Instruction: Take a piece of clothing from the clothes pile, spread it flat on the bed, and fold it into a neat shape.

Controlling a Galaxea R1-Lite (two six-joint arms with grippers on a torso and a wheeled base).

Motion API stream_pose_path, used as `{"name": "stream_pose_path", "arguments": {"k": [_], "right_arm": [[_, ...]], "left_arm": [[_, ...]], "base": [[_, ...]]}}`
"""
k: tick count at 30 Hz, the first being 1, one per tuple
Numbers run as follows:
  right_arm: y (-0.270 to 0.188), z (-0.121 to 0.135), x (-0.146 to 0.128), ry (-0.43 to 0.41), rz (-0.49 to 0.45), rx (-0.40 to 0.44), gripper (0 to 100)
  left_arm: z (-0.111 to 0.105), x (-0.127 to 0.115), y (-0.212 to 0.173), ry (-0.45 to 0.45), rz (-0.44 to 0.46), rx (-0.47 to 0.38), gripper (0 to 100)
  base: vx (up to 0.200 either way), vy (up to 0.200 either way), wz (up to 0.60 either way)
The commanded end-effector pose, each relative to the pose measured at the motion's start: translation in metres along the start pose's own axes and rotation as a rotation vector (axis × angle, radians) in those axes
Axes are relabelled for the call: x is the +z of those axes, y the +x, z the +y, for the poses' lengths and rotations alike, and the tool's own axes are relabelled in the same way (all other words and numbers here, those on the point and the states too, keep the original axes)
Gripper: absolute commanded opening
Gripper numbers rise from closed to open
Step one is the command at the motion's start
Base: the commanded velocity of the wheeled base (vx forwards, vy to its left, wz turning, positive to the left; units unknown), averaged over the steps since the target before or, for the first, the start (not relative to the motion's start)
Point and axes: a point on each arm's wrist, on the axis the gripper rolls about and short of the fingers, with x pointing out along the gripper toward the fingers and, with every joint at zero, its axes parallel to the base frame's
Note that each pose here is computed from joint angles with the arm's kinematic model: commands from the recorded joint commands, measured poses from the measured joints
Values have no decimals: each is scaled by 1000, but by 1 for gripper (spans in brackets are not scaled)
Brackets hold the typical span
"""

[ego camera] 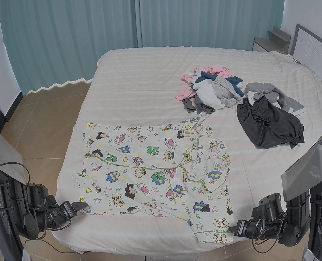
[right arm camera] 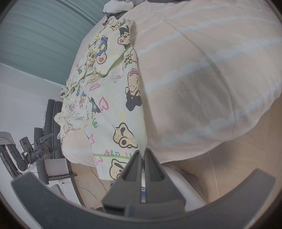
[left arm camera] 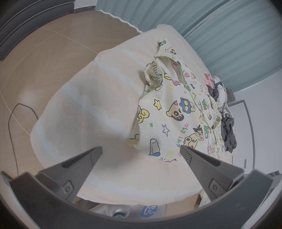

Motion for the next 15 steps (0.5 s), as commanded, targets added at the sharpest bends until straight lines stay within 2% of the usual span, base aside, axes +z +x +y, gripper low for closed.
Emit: {"name": "stream_pose_path", "arguments": {"k": [1,5,8,11,15], "right_arm": [[-7,2,0,-3,-7,7,0],[-8,3,1,-4,-9,11,0],[-7,3,0,-4,-6,12,0],[-7,3,0,-5,-6,13,0],[-7,3,0,-3,-6,13,0]], "left_arm": [[-5,-2,6,6,-3,-14,100],[-13,-4,14,-20,-44,-11,100],[-14,-5,26,-12,-85,30,100],[-13,-9,33,-4,-85,54,100],[-15,-7,35,-4,-95,44,100]], "base": [[0,0,0],[0,0,0],[0,0,0],[0,0,0],[0,0,0]]}}
